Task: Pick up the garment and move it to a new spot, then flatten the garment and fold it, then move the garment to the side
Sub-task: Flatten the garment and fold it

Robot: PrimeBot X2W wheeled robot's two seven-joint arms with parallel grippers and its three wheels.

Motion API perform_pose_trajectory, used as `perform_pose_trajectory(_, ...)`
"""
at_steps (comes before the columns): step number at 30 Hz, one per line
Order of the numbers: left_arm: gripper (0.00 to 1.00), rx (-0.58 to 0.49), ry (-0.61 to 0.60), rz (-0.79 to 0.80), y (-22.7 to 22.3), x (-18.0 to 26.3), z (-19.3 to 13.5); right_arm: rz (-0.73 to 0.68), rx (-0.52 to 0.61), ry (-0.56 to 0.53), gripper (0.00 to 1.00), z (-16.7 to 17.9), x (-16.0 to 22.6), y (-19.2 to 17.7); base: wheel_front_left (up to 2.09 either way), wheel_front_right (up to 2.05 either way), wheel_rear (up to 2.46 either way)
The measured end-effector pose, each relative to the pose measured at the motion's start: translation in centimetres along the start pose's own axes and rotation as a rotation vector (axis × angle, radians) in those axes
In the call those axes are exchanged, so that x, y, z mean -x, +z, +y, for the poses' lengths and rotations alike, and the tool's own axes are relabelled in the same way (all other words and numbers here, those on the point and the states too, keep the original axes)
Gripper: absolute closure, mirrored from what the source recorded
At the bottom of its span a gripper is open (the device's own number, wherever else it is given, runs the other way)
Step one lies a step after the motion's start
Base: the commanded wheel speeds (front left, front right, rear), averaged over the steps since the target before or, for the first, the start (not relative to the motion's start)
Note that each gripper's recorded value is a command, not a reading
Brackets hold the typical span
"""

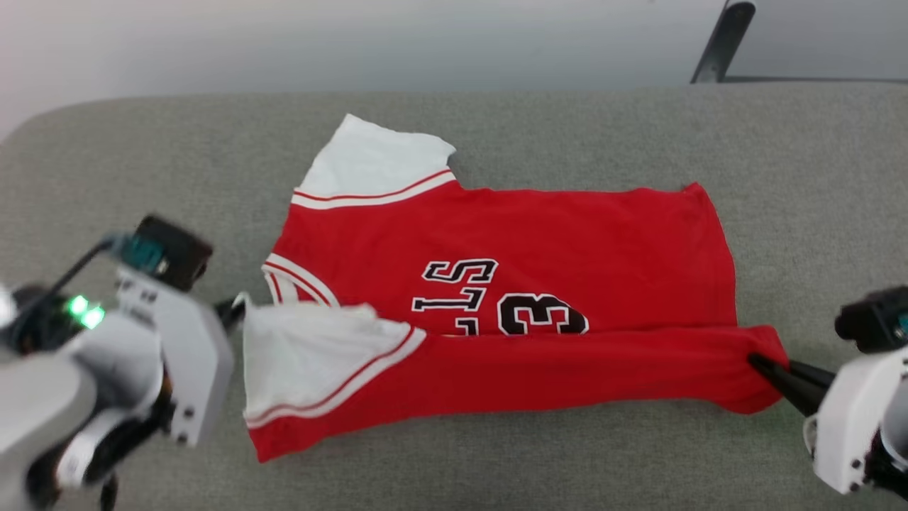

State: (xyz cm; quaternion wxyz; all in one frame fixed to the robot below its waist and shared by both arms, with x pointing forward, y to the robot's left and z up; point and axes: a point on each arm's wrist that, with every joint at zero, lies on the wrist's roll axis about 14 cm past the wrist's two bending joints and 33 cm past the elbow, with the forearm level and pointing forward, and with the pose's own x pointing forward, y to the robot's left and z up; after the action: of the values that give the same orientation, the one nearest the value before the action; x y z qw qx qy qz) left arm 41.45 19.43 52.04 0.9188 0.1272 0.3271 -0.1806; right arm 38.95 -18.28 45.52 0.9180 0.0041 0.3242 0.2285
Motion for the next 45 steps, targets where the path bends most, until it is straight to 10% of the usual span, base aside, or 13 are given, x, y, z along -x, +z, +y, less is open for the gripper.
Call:
perform_pose_trajectory(21,1.00,0.038,-0.148,0.349,-4.6,-9.7,-0.6,0.135,-0.023,0.012,1.00,0.4,-4.0,-0.3,0.00,0.00,0.00)
perform_pose_trajectory(26,0.50,0.071,-0.115,0.357,-4.4,-9.5,0.2,0.136,-0.009,0.021,1.00,0.7,-4.1,0.1,0.00,0.00,0.00)
perform_pose_trajectory(27,0.00,0.078,-0.108,0.348,-4.1,-9.3,0.4,0.135,0.001,0.023,0.61,0.7,-4.1,0.2,0.00,0.00,0.00)
perform_pose_trajectory(29,0.00,0.081,-0.093,0.322,-3.4,-9.0,0.7,0.127,0.021,0.021,0.51,0.7,-3.9,0.7,0.00,0.00,0.00)
perform_pose_trajectory(30,0.00,0.084,-0.085,0.309,-3.1,-8.8,1.0,0.129,0.027,0.021,0.02,0.7,-3.8,0.7,0.00,0.00,0.00)
perform_pose_trajectory(45,0.00,0.145,-0.038,0.075,0.5,-4.7,1.0,-0.118,0.138,-0.011,0.00,0.9,-1.9,5.9,0.00,0.00,0.00)
